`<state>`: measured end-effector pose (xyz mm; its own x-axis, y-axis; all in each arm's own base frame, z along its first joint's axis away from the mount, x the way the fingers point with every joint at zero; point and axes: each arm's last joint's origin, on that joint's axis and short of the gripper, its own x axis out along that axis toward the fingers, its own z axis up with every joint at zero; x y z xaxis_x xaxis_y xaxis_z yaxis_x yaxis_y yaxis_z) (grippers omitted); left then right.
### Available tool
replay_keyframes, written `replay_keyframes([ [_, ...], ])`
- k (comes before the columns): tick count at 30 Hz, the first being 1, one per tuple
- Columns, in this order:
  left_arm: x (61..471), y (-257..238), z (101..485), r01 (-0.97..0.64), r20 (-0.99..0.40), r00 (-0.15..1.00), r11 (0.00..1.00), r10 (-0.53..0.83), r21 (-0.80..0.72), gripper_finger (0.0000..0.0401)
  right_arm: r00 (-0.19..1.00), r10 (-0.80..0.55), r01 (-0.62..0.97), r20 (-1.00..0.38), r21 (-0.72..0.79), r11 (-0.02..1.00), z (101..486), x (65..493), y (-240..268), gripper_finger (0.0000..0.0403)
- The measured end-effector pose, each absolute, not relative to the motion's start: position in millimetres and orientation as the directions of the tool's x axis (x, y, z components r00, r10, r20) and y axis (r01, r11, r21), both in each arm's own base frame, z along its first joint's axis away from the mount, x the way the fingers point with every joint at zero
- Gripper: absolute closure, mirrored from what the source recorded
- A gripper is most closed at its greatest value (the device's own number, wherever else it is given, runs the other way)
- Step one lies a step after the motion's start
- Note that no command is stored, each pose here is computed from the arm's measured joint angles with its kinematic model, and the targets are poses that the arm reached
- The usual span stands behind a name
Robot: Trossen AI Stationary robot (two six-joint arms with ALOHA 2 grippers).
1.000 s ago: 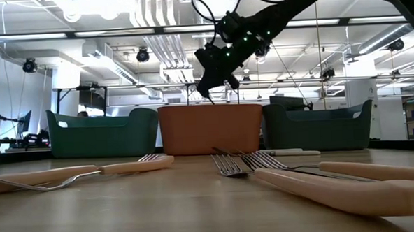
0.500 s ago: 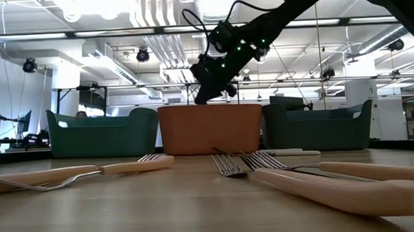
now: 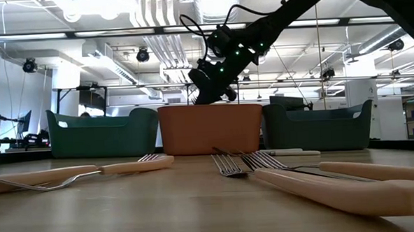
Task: Sort silverware by color (type)
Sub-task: Put the black fork into the orange bin, then put the orange fork into the green bin
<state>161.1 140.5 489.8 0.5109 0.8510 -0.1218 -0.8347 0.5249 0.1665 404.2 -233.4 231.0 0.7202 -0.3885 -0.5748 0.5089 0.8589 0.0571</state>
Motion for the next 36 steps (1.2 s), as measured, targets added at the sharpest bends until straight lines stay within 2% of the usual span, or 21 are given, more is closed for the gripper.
replay_keyframes([
  [4, 161.1, 140.5, 489.8, -0.835, -0.122, 0.511, 0.525, 0.851, 0.166, 0.0272, 0.720, -0.389, 0.509, -0.575, 0.056, 0.859, 231.0, 404.4, -233.1, 0.0382],
  [13, 161.1, 140.5, 489.9, -0.835, -0.121, 0.511, 0.525, 0.851, 0.166, 0.0272, 0.721, -0.389, 0.516, -0.574, 0.069, 0.854, 231.1, 404.6, -232.8, 0.0319],
  [20, 161.1, 140.5, 489.9, -0.835, -0.121, 0.511, 0.525, 0.851, 0.166, 0.0272, 0.728, -0.390, 0.532, -0.564, 0.104, 0.840, 239.2, 402.1, -231.2, 0.0320],
  [36, 162.2, 141.3, 482.9, -0.834, -0.174, 0.505, 0.530, 0.845, 0.156, 0.0272, 0.785, -0.413, 0.534, -0.462, 0.164, 0.830, 295.1, 383.1, -219.8, 0.0321],
])
